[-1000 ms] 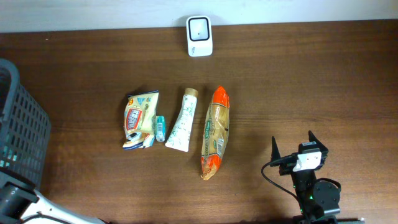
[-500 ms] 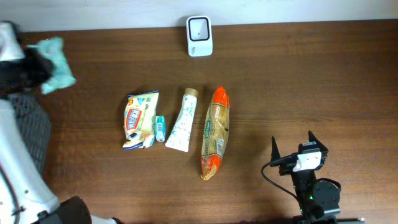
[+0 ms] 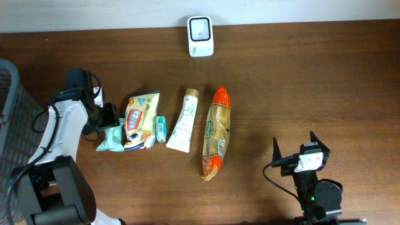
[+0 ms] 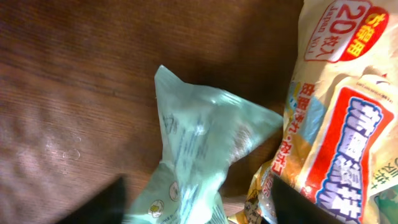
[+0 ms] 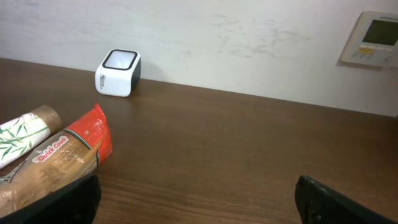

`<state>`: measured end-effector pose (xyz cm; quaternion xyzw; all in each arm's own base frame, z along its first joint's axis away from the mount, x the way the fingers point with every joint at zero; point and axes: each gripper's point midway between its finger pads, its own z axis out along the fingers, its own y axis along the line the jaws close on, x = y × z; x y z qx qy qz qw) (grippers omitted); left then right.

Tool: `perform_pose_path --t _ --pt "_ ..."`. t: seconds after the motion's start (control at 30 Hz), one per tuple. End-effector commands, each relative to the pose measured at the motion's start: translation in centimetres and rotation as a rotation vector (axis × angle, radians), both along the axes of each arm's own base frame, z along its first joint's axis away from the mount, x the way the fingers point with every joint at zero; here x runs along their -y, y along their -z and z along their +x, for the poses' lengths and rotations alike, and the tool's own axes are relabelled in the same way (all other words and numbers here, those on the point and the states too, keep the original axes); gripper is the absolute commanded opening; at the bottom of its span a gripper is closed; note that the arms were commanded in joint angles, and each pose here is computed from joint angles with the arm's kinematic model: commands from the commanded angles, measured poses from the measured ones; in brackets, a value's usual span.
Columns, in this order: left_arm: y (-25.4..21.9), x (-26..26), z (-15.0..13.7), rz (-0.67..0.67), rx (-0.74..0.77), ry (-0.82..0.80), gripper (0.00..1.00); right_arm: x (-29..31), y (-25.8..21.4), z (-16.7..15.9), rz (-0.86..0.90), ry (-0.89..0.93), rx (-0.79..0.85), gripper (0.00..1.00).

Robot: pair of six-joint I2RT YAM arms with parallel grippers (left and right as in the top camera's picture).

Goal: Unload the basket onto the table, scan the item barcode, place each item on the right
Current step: 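Place the wipes pouch left of the yellow bag and release, then move the right gripper to the pasta bag and grasp it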

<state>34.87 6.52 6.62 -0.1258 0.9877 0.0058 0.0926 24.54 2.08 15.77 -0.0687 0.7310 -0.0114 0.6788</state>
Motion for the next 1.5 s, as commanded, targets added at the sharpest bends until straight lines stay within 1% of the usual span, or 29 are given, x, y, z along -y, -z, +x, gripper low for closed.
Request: perform_pose_path --t 0.0,0.03,0.1,0.17,0.2,0.23,0.27,0.37,0.43,0.5,0.53,0.63,0.67,0.73,0.87,0.9,0.97,1.07,1.17,1.2,1.23,1.37,1.43,1.47 --pt "-0.4 -0.2 0.4 0.008 0.025 0.0 1.0 0.3 0.3 0.0 -0.001 0.013 -0.004 0.99" --pt "-1.1 -0.2 0.8 0.012 0.046 0.001 0.99 0.3 0.3 0.0 -0.001 0.013 -0.004 0.98" --pt "-4.2 0.0 2.2 0.0 0.133 0.008 0.99 0.3 0.3 0.0 -0.001 0.013 -0.004 0.98" --pt "-9.6 0.2 3.2 0.003 0.268 0.017 0.99 0.3 0.3 0.0 -0.001 0.013 -0.004 0.98" --pt "-13.2 0.3 3.1 0.016 0.342 0.019 0.99 0.3 0.3 0.0 -0.001 0.013 -0.004 0.98" --pt "-16.5 0.3 2.6 0.033 0.416 0.024 0.99 0.3 0.3 0.0 -0.001 0.013 -0.004 0.98" --pt "-18.4 0.4 2.3 0.05 0.468 0.036 0.99 0.3 0.3 0.0 -0.001 0.013 -0.004 0.98" --pt "-25.9 0.8 0.2 0.175 0.657 0.188 0.99 0.3 0.3 0.0 -0.001 0.014 -0.004 0.98" --pt "-30.6 0.6 -1.2 0.215 0.774 0.186 0.99 0.3 0.3 0.0 -0.002 0.017 -0.004 0.98" --pt "-36.1 0.5 -3.4 0.244 0.915 0.173 0.99 0.3 0.3 0.0 -0.001 0.017 -0.004 0.98" --pt "-37.2 0.7 -4.3 0.255 0.947 0.173 0.99 0.3 0.3 0.0 -0.001 0.017 -0.004 0.98" --pt "-37.7 0.7 -5.4 0.273 0.957 0.162 0.99 0.3 0.3 0.0 -0.001 0.017 -0.003 0.98" --pt "-37.4 0.4 -5.5 0.284 0.944 0.15 0.99 0.3 0.3 0.0 -0.001 0.017 -0.003 0.98" --pt "-36.0 0.5 -6.0 0.263 0.884 0.151 0.99 0.3 0.3 0.0 0.009 0.014 -0.004 0.98" --pt "-35.1 0.6 -6.5 0.251 0.846 0.151 0.99 -0.3 0.0 0.0 0.015 -0.021 0.003 0.99" --pt "-35.1 0.6 -6.5 0.251 0.846 0.152 0.99 -1.0 -0.6 -0.2 0.021 -0.058 0.013 0.99" --pt "-35.1 0.6 -6.5 0.251 0.846 0.152 0.99 -1.1 -1.7 -0.3 0.108 -0.062 0.017 0.98" --pt "-35.1 0.6 -6.5 0.251 0.846 0.152 0.99 -2.4 -4.1 0.0 0.126 -0.129 -0.048 0.98" --pt "-35.1 0.6 -6.5 0.251 0.846 0.152 0.99 -3.3 -6.9 1.7 0.127 -0.162 -0.224 0.98" --pt "-35.1 0.6 -6.5 0.251 0.846 0.152 0.99 -3.6 -7.9 3.0 0.127 -0.16 -0.361 0.99" --pt "-35.1 0.6 -6.5 0.251 0.846 0.152 0.99 -3.7 -8.2 3.7 0.126 -0.153 -0.445 0.98" --pt "-35.1 0.7 -6.5 0.25 0.847 0.152 0.99 -4.1 -6.7 6.6 0.123 -0.128 -0.828 0.98" --pt "-35.1 0.7 -6.5 0.25 0.847 0.152 0.99 -6.3 -4.8 7.5 0.188 -0.232 -0.946 0.98" --pt "-35.1 0.6 -6.5 0.251 0.846 0.152 0.99 -8.1 -4.0 7.3 0.25 -0.327 -0.997 0.98"
